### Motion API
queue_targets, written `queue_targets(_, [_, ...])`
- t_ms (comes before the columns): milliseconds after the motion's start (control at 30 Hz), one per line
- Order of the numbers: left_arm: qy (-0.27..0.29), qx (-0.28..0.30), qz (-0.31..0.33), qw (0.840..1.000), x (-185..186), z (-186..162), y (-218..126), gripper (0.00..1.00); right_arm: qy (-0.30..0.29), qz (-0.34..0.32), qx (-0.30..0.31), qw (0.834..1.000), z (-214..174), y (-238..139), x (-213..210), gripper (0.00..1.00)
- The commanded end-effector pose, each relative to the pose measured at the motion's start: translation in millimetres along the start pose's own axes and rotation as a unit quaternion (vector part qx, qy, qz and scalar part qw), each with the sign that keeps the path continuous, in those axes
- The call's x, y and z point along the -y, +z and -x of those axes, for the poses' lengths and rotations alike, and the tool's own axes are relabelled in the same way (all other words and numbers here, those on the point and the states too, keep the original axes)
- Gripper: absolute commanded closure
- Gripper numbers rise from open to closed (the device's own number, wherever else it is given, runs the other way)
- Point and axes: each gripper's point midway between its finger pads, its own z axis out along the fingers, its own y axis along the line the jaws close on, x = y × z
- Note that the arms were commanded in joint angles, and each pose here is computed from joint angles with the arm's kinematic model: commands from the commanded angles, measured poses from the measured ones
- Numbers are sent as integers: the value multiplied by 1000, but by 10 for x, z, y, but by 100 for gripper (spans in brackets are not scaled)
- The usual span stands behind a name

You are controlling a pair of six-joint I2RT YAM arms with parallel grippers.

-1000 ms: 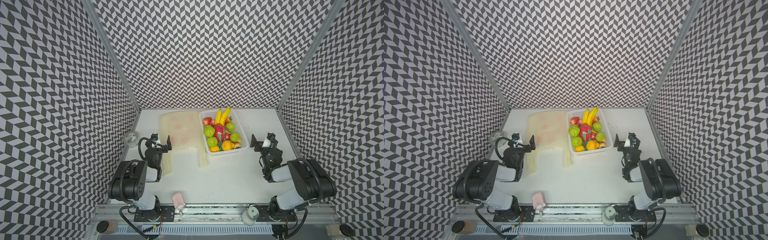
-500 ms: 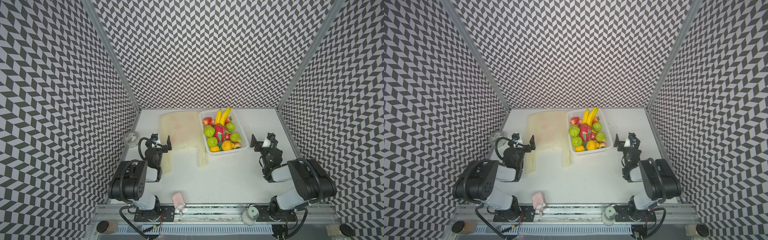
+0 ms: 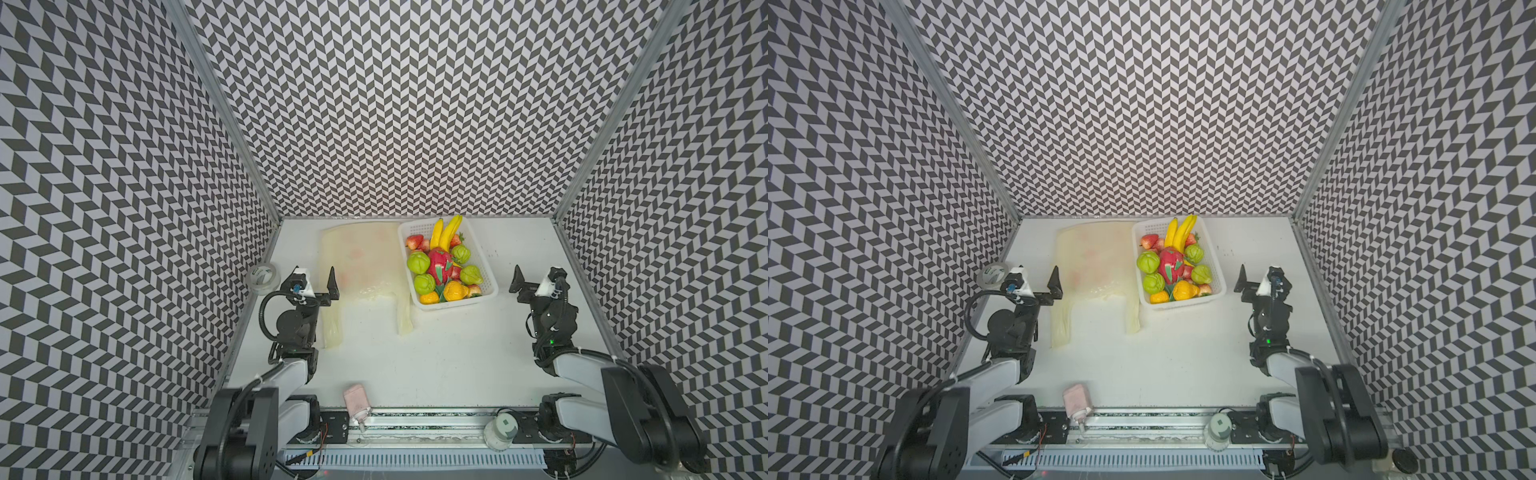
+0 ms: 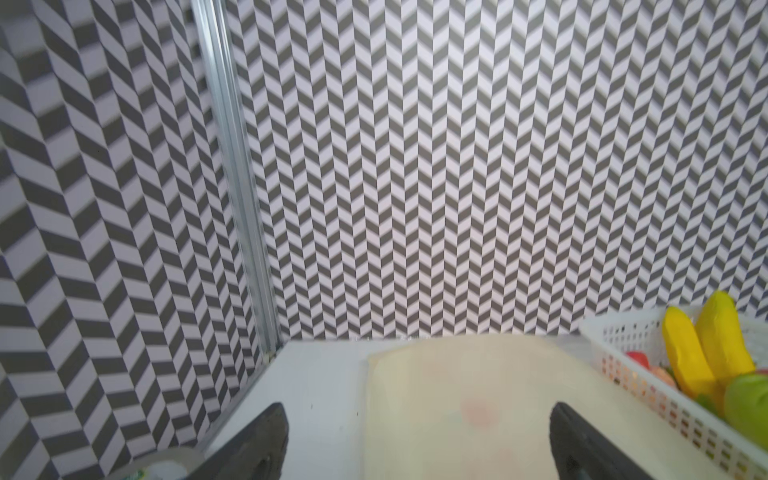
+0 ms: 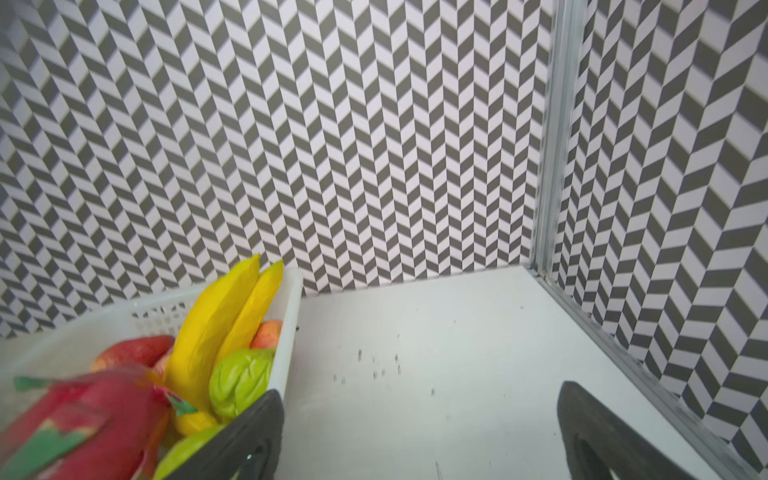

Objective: Place the fake fruits into the plastic bag and tie a complex knot
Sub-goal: 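Grasp the cream plastic bag edge with the left gripper while the right arm rises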

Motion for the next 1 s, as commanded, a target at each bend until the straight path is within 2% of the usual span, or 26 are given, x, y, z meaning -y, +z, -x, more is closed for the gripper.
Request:
queue_targets(0, [-1,-2,-11,1000,133,162,-14,3,29,-13,-18,999,177,5,29,0])
queue_targets(100, [-13,5,-35,999,301,435,59,5,49,6,-30,998,359,-28,-59,0])
queue_targets(300, [-18,-34,-102,994,606,887,221,10,87,90,-83,989,571,-100,-398,0])
queue_targets(400, [-6,-61,-140,988,732,1073,228,10,84,136,-110,981,694,-138,-582,0])
queue_targets(500, [30,-100,-169,980,807,1138,193,10,80,150,-117,979,822,-172,-638,0])
queue_targets(633, [94,-163,-199,962,853,942,96,10,83,165,-123,975,841,-214,-690,0])
queue_targets(800, [181,-245,-216,928,900,402,-53,11,80,174,-125,974,821,-224,-718,0])
queue_targets(867, [217,-261,-234,911,1001,226,-128,10,77,177,-124,973,820,-228,-727,0])
queue_targets(967, [281,-291,-261,876,1130,-125,-261,8,71,176,-124,974,815,-234,-721,0])
